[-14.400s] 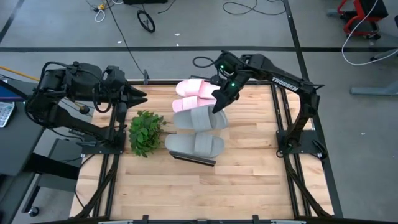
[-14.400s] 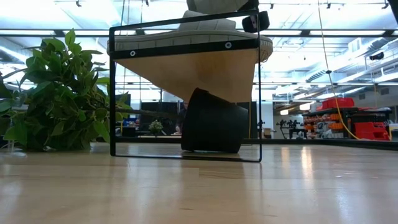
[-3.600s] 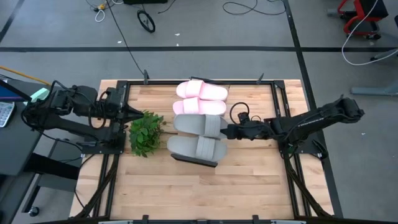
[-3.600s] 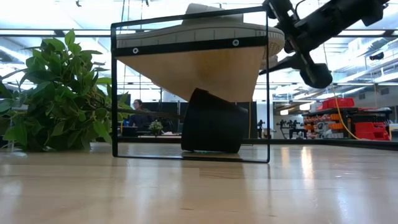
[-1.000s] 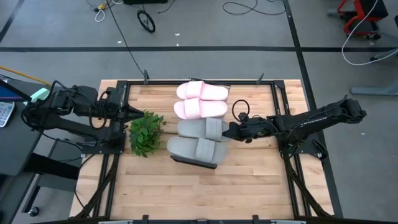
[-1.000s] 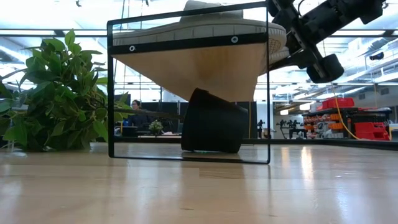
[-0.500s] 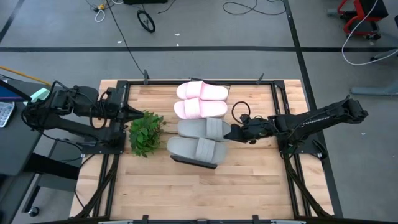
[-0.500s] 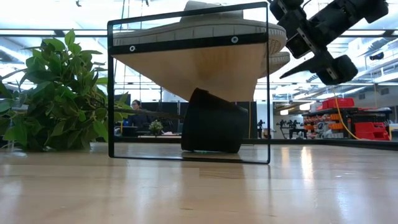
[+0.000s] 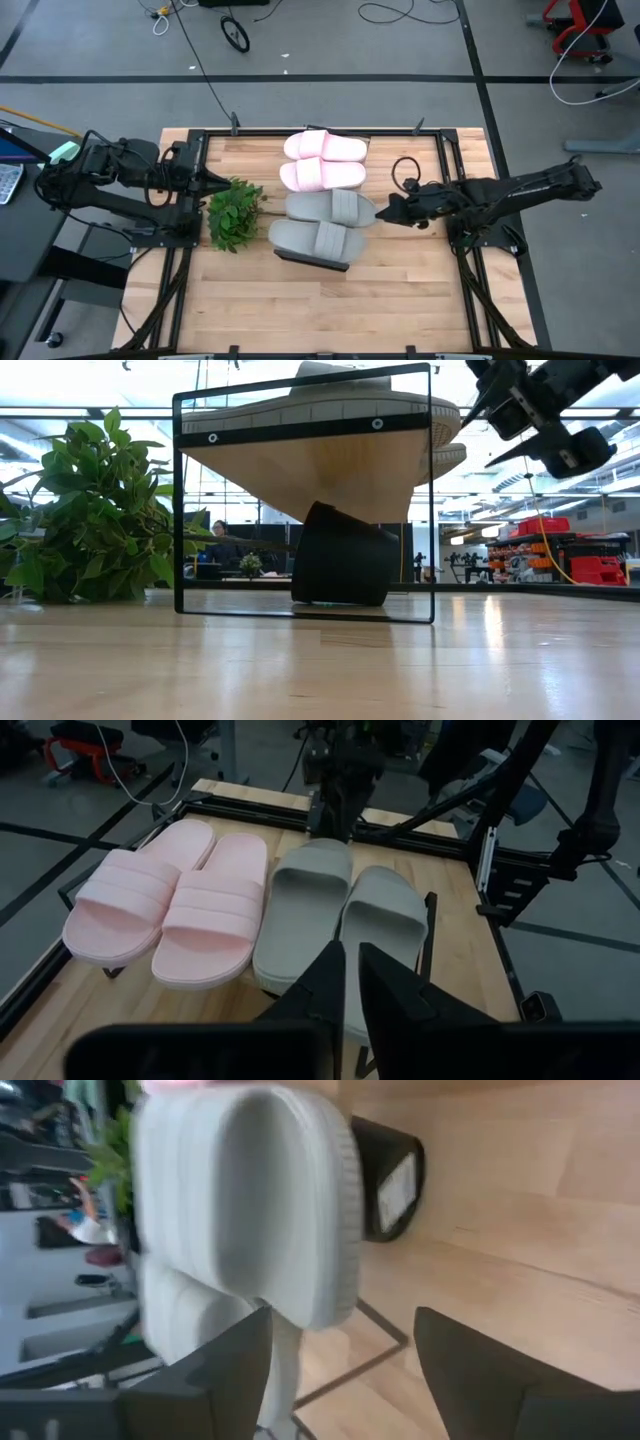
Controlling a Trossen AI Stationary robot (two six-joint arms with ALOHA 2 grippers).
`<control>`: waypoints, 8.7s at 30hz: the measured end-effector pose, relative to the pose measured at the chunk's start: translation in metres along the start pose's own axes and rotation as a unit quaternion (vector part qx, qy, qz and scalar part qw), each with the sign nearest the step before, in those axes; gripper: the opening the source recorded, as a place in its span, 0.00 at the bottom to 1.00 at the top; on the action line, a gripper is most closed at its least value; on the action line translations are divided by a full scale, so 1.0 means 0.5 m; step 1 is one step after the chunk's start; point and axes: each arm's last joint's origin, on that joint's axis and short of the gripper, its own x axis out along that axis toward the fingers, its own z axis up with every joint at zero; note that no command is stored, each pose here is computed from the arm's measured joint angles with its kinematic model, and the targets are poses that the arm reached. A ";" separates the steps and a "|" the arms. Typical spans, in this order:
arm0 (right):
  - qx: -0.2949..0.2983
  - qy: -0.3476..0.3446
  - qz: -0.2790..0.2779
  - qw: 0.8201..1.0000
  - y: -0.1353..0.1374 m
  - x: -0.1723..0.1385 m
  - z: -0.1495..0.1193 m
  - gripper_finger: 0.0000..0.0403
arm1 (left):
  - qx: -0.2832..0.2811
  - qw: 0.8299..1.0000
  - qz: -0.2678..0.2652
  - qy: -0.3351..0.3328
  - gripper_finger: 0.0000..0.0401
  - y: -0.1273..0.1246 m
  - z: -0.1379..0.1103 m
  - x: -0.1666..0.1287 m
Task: Pick and place slides into the shelf
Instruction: Put the gray slide on the shelf, then return to Home Position
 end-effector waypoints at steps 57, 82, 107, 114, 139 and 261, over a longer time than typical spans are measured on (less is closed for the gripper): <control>-0.332 -0.105 0.057 0.936 0.115 -0.180 -0.053 0.01 | 0.043 0.998 0.008 -0.046 0.03 -0.002 0.017 -0.001; -0.391 -0.126 0.014 0.912 0.068 -0.187 -0.102 0.00 | -0.015 0.961 0.049 -0.272 0.02 0.048 -0.208 0.081; -0.330 -0.141 0.020 0.933 0.067 -0.187 -0.100 0.01 | 0.004 0.921 0.009 -0.390 0.02 0.074 -0.344 0.084; -0.285 -0.138 0.026 0.948 0.067 -0.187 -0.100 0.01 | 0.001 0.910 -0.019 -0.415 0.01 0.077 -0.384 0.114; -0.321 -0.200 -0.033 0.925 0.041 -0.191 -0.081 0.01 | 0.018 0.964 -0.003 -0.265 0.02 0.082 -0.434 0.155; -0.557 -0.182 0.255 0.769 -0.226 -0.052 0.025 0.03 | 0.021 0.965 -0.001 -0.260 0.07 0.082 -0.436 0.156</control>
